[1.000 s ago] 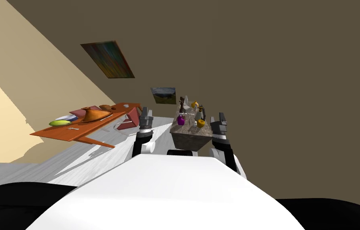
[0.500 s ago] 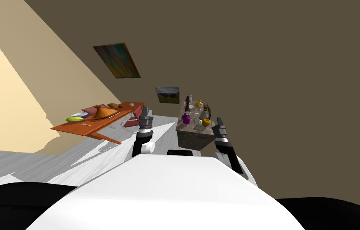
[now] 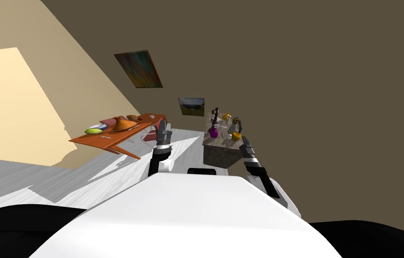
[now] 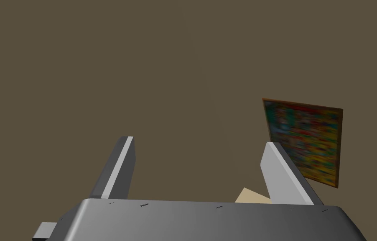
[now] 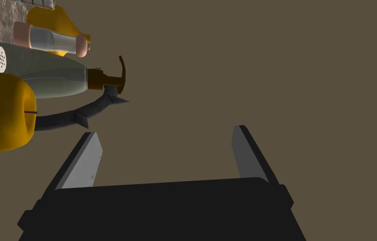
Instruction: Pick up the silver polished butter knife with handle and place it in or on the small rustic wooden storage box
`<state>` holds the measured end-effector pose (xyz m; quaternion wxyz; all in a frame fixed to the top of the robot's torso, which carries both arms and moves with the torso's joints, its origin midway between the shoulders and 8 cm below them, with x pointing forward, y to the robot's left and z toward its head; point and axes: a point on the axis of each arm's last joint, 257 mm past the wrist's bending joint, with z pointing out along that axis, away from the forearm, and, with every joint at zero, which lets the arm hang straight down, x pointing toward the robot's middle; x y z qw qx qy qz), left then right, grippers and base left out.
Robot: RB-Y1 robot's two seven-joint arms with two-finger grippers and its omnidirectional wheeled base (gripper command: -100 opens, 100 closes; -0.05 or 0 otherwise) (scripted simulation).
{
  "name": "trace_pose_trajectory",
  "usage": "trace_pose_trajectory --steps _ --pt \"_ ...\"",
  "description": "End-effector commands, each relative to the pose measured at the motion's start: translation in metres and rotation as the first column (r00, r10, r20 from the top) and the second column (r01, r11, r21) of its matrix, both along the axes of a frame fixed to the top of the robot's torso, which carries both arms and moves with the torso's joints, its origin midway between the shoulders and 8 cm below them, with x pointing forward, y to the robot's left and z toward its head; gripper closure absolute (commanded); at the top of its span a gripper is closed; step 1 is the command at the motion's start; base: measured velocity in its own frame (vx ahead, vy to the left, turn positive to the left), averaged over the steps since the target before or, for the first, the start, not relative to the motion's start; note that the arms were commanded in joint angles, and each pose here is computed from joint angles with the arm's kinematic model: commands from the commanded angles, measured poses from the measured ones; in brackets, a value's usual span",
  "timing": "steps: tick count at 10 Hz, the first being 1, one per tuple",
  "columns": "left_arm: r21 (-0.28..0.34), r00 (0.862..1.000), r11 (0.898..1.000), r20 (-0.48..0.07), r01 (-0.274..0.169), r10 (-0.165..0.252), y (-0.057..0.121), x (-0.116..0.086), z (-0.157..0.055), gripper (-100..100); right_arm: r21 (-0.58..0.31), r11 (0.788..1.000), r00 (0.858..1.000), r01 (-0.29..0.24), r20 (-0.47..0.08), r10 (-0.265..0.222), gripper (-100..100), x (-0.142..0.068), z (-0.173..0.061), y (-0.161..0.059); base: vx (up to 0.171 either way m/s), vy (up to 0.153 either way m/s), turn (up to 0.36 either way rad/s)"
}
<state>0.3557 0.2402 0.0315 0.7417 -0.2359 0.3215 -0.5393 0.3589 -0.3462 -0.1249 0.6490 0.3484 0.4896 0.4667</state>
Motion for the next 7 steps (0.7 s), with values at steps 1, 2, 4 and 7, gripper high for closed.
trace_pose_trajectory --steps 1,2,4,7 --pt "0.000 1.000 1.000 0.000 0.000 0.000 0.000 0.000 0.000 0 -0.023 1.000 1.000 -0.004 -0.027 0.003 -100 -0.001 -0.007 -0.004 -0.041 0.098 0.021" --pt "0.000 1.000 1.000 0.000 0.000 0.000 0.000 0.000 0.000 0 -0.053 0.999 0.997 -0.003 -0.081 -0.001 -100 -0.004 -0.026 -0.013 -0.038 0.093 0.040" --pt "0.000 1.000 1.000 0.000 0.000 0.000 0.000 0.000 0.000 0 -0.093 0.996 0.990 -0.011 -0.139 -0.002 -100 -0.008 -0.044 -0.022 -0.027 0.102 0.040" --pt "0.000 1.000 1.000 0.000 0.000 0.000 0.000 0.000 0.000 0 -0.144 0.989 0.979 -0.031 -0.203 0.002 -100 -0.012 -0.063 -0.033 -0.017 0.109 0.028"
